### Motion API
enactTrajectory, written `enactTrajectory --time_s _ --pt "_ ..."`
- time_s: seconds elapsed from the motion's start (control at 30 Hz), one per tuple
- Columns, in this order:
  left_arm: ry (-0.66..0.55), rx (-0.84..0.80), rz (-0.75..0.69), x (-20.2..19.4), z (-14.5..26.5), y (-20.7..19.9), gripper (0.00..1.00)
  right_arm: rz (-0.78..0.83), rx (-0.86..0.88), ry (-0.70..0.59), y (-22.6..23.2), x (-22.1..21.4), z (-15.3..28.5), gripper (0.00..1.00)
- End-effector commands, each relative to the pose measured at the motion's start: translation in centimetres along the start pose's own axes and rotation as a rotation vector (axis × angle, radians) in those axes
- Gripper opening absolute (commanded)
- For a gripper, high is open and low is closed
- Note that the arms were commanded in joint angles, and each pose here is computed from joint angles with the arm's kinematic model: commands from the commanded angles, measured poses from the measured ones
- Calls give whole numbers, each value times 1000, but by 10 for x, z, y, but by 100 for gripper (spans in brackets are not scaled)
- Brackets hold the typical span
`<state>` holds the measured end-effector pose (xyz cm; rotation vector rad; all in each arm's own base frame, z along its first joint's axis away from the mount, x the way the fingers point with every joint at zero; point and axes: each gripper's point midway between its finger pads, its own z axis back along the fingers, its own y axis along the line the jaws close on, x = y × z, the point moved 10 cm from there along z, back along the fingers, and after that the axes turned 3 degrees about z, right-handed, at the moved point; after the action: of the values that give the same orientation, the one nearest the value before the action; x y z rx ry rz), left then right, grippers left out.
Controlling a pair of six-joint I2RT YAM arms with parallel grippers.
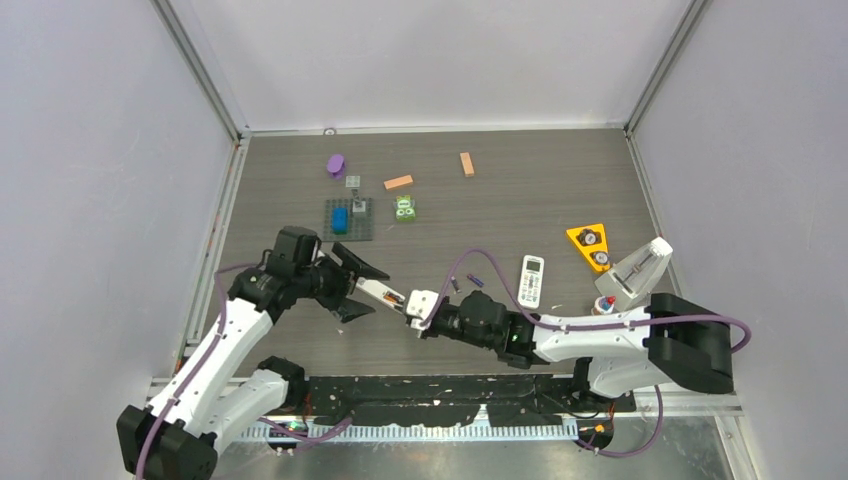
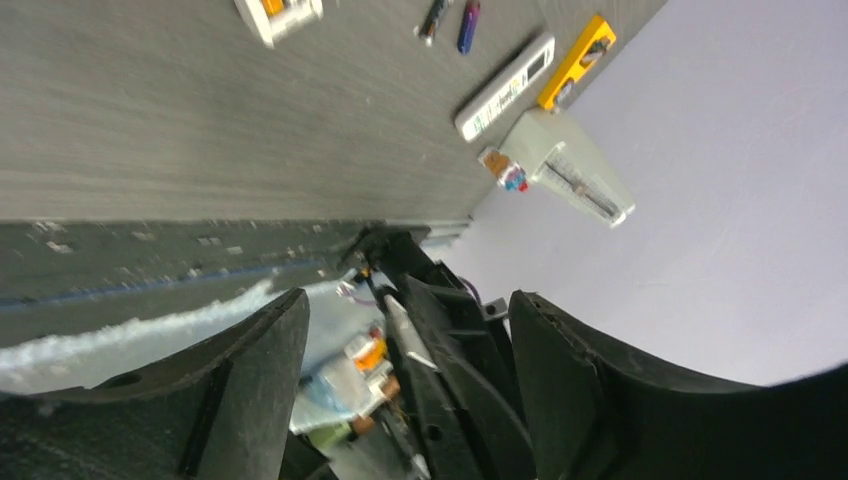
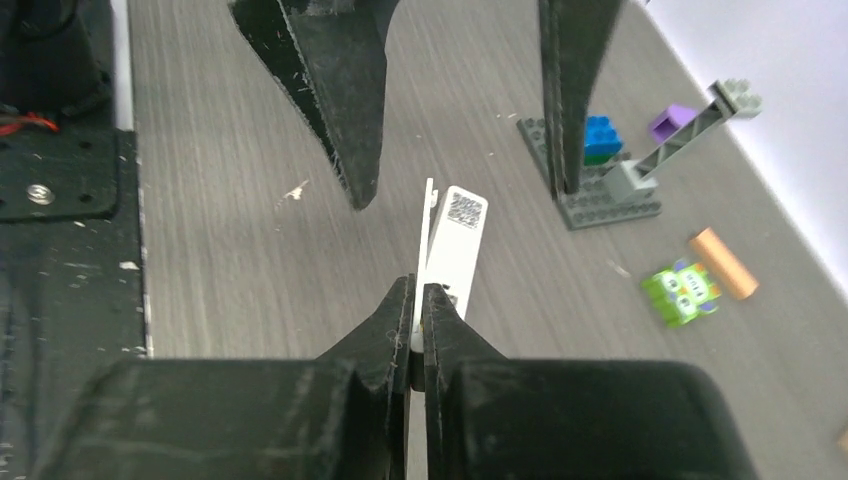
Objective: Load the batteries into the remote control
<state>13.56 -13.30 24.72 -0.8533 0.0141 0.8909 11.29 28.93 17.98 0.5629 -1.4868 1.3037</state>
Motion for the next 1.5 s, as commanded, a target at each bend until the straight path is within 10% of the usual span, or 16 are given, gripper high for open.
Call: enactTrajectory --time_s 0.0,0.5,1.47 --pt "-179 -28 -202 15 9 2 75 -337 -18 -7 -10 19 6 5" --pt "-462 113 -865 63 -1 25 78 -1330 131 278 -42 -3 -17 6" --pt "-228 85 -686 94 -58 29 58 -1962 -220 512 -19 -67 -76 5"
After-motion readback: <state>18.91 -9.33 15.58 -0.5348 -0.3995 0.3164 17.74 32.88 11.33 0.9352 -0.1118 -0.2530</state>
